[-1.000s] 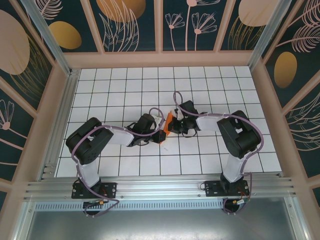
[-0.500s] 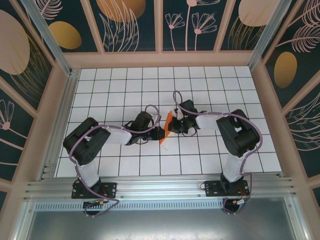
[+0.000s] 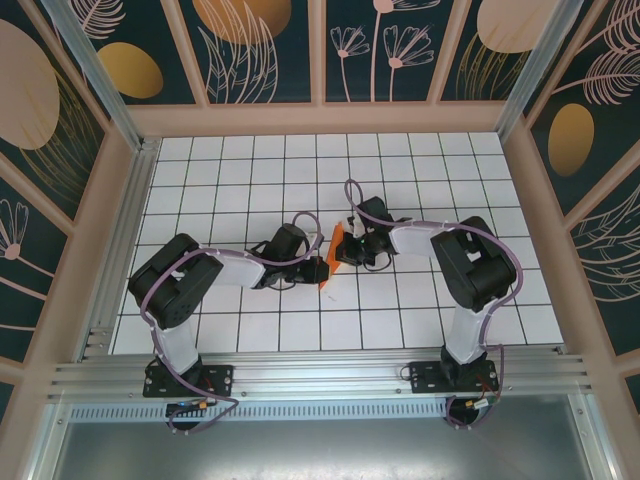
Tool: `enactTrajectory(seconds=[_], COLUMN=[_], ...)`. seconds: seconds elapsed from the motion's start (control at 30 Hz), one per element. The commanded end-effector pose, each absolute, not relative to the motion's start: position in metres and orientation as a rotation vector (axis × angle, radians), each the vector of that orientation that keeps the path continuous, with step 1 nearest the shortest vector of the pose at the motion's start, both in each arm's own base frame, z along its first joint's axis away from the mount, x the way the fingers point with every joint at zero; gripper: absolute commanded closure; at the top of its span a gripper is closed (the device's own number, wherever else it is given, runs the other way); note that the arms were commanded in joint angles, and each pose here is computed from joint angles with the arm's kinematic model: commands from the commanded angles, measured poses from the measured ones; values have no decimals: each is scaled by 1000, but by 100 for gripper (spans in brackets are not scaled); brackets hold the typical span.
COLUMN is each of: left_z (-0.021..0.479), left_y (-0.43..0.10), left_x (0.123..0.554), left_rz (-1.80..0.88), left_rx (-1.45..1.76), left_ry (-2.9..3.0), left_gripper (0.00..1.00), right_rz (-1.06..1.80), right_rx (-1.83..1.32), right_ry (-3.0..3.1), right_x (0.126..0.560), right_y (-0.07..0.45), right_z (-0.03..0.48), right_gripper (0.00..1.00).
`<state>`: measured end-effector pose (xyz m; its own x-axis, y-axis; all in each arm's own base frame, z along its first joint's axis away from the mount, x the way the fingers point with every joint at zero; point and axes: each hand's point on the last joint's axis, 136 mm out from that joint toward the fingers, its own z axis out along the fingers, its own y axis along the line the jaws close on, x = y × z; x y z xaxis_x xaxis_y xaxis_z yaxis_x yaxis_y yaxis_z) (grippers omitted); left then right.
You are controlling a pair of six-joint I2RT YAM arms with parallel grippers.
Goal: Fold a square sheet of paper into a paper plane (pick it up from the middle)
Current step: Fold the wing for the fifth time at the center of the table.
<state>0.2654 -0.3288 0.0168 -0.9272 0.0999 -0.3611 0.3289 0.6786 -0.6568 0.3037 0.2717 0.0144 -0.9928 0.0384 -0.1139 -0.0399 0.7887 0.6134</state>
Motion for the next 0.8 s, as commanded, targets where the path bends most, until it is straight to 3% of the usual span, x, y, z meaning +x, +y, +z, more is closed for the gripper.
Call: enactTrajectory(seconds=[0.0,0.77], left_z=[-5,2], left_y=[-317,-329], left_x=[235,205], left_rz=[-1071,-1216], left_rx=[387,409], left_ry=[2748,2738], left_gripper=[92,86], right_rz=[698,688], right_rx=[104,131], right_ry=[3022,3044], right_x=[287,284], right_y=[236,236], right_z=[-39,-47], right_gripper=[96,97])
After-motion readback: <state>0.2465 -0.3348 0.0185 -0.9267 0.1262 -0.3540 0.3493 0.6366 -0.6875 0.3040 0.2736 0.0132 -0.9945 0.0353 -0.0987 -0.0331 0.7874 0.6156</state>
